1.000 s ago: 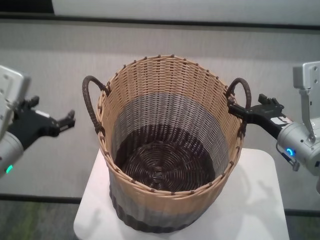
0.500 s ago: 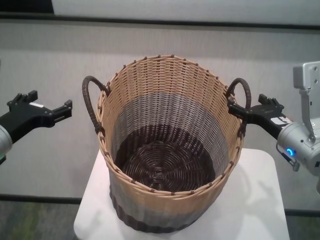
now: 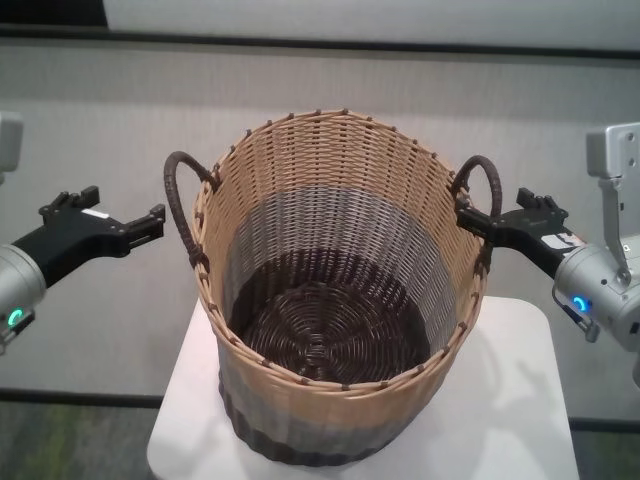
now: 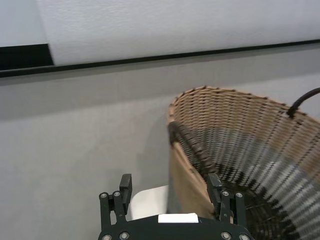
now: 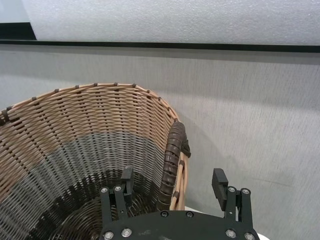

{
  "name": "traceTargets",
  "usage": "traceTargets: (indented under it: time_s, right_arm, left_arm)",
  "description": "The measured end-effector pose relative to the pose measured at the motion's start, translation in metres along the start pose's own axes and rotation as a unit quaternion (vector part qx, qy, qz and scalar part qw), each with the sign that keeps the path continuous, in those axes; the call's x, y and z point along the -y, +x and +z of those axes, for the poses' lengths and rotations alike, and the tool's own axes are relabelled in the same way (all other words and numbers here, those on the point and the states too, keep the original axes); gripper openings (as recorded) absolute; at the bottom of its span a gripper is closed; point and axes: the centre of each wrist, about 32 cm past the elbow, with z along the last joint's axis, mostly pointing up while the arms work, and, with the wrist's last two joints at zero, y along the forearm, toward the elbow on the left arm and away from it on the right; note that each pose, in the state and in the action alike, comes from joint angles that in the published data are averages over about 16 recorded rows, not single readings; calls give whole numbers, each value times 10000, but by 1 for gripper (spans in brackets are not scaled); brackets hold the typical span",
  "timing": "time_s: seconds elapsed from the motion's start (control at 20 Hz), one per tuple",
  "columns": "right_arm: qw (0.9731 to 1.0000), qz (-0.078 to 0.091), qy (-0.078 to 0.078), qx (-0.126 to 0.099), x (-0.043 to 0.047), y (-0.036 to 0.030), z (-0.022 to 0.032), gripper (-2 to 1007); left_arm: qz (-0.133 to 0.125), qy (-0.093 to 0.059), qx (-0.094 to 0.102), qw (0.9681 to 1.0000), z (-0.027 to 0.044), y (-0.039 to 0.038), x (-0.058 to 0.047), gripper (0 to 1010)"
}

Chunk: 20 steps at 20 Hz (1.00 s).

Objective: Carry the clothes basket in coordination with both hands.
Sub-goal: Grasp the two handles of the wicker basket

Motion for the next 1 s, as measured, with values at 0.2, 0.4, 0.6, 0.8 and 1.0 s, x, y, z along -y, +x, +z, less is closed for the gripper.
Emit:
traceTargets:
  time_s: [0.2,0.4,0.6,0.8,1.0]
  right_arm:
    - [10000,0,0,0,0,0,0,1000]
    - [10000,0,0,0,0,0,0,1000]
    - [10000,0,0,0,0,0,0,1000]
    - [10000,0,0,0,0,0,0,1000]
    - [10000,0,0,0,0,0,0,1000]
  left_arm:
    - [-168,-25,-25,9999,-5,-42,63,999]
    - [-315,-36,-16,9995,-2,-85,120,999]
    - [-411,-32,20,9991,6,-116,168,999]
    - [-448,-23,75,9990,13,-131,212,999]
    - [-469,-17,125,9988,20,-135,251,999]
